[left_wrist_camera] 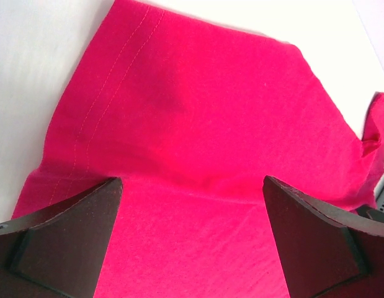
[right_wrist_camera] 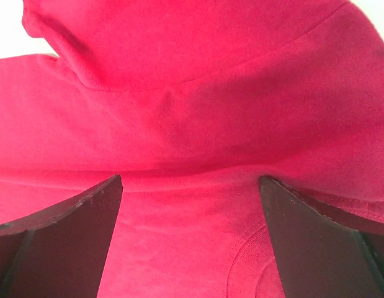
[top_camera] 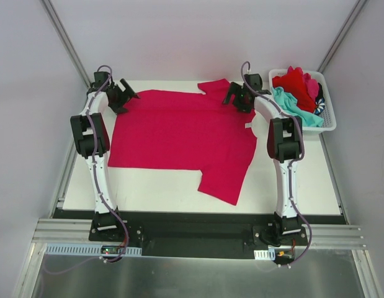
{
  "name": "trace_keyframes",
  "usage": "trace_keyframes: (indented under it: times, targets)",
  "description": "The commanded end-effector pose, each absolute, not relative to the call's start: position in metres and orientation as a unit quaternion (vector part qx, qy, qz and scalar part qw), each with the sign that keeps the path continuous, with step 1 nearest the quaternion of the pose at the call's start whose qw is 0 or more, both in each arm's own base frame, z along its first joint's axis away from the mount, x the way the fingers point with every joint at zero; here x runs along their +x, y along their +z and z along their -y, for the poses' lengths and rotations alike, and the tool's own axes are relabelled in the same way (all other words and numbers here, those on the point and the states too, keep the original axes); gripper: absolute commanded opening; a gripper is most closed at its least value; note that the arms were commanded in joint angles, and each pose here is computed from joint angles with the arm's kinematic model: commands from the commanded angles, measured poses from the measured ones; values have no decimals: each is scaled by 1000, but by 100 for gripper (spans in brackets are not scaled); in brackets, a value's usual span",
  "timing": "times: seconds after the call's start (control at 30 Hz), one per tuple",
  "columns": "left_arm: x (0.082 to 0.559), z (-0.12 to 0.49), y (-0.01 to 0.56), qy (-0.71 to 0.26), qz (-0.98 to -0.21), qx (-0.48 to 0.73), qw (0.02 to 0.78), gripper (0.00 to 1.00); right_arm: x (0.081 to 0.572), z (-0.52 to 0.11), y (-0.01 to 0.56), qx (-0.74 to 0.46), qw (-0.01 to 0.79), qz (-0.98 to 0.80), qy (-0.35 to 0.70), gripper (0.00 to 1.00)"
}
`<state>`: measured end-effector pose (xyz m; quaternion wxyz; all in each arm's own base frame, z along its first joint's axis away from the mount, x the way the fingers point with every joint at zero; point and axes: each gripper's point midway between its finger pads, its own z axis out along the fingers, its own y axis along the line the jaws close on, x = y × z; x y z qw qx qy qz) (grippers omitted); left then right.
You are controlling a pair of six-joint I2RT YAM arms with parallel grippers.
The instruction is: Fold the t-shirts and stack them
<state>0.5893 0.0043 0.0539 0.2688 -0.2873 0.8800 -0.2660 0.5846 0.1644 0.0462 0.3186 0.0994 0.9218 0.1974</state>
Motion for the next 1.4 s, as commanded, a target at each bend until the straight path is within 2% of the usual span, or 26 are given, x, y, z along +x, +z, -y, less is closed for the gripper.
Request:
trace_keyframes:
  times: [0.0, 0.17, 0.23, 0.33, 0.37, 0.43, 0.47, 0.5, 0.53, 0.57, 0.6, 0.63, 0.67, 0.7, 0.73, 0.77, 0.8, 0.87, 0.9, 0.97, 1.0, 1.1, 1.23, 1.37]
  targets:
    - [596, 8, 26, -277, -881, -298, 243, 99, 601, -155, 44, 112, 325, -918, 199, 96]
    - [613, 13, 30, -290, -875, -289, 257, 99, 624, -154, 56, 108, 353, -904, 215, 96]
    - [619, 16, 45, -304, -869, -285, 266, 99, 634, -160, 83, 99, 373, -891, 241, 96]
    - [620, 18, 96, -317, -861, -260, 302, 99, 639, -172, 152, 61, 425, -857, 284, 96]
    - [621, 17, 136, -319, -852, -244, 335, 99, 638, -175, 179, 50, 444, -844, 296, 96]
    - [616, 17, 182, -319, -844, -217, 373, 99, 627, -180, 257, 21, 492, -809, 321, 96]
    - [608, 17, 232, -321, -829, -201, 410, 99, 618, -183, 280, 7, 500, -798, 335, 96]
    - [600, 17, 251, -322, -825, -193, 423, 99, 598, -182, 333, -7, 530, -775, 344, 96]
    - [591, 18, 269, -322, -820, -186, 434, 99, 585, -183, 353, -13, 537, -767, 350, 96]
    - [573, 19, 312, -321, -807, -172, 466, 99, 572, -182, 346, -8, 522, -777, 352, 96]
    - [559, 20, 308, -318, -812, -177, 456, 99, 555, -182, 361, -12, 527, -773, 354, 96]
    - [546, 21, 313, -316, -812, -181, 457, 99, 522, -178, 402, -23, 553, -752, 357, 96]
    - [521, 20, 341, -309, -803, -178, 477, 99, 505, -175, 370, -8, 524, -777, 348, 96]
    - [504, 22, 313, -305, -818, -201, 444, 99, 489, -171, 364, 3, 519, -783, 343, 96]
    - [488, 20, 307, -300, -821, -214, 436, 99, 455, -164, 381, 10, 531, -775, 344, 96]
    - [464, 17, 321, -293, -814, -221, 450, 99, 440, -162, 368, 23, 517, -783, 344, 96]
    - [441, 17, 277, -286, -831, -261, 399, 99, 420, -161, 310, 56, 458, -818, 344, 96]
    - [403, 18, 265, -289, -827, -295, 382, 95, 376, -154, 292, 76, 435, -832, 337, 96]
    - [379, 16, 224, -291, -832, -337, 331, 94, 351, -150, 241, 103, 381, -859, 325, 96]
    - [348, 14, 206, -288, -828, -368, 311, 89, 312, -139, 213, 135, 348, -877, 301, 96]
    - [327, 7, 172, -276, -825, -411, 273, 87, 287, -134, 175, 165, 299, -895, 286, 96]
    - [289, -1, 131, -254, -815, -464, 235, 83, 251, -127, 149, 202, 275, -898, 278, 96]
    - [274, -30, 101, -219, -795, -522, 219, 73, 224, -117, 122, 224, 261, -903, 258, 96]
    - [290, -50, 93, -193, -799, -520, 232, 70, 225, -104, 113, 234, 268, -908, 222, 96]
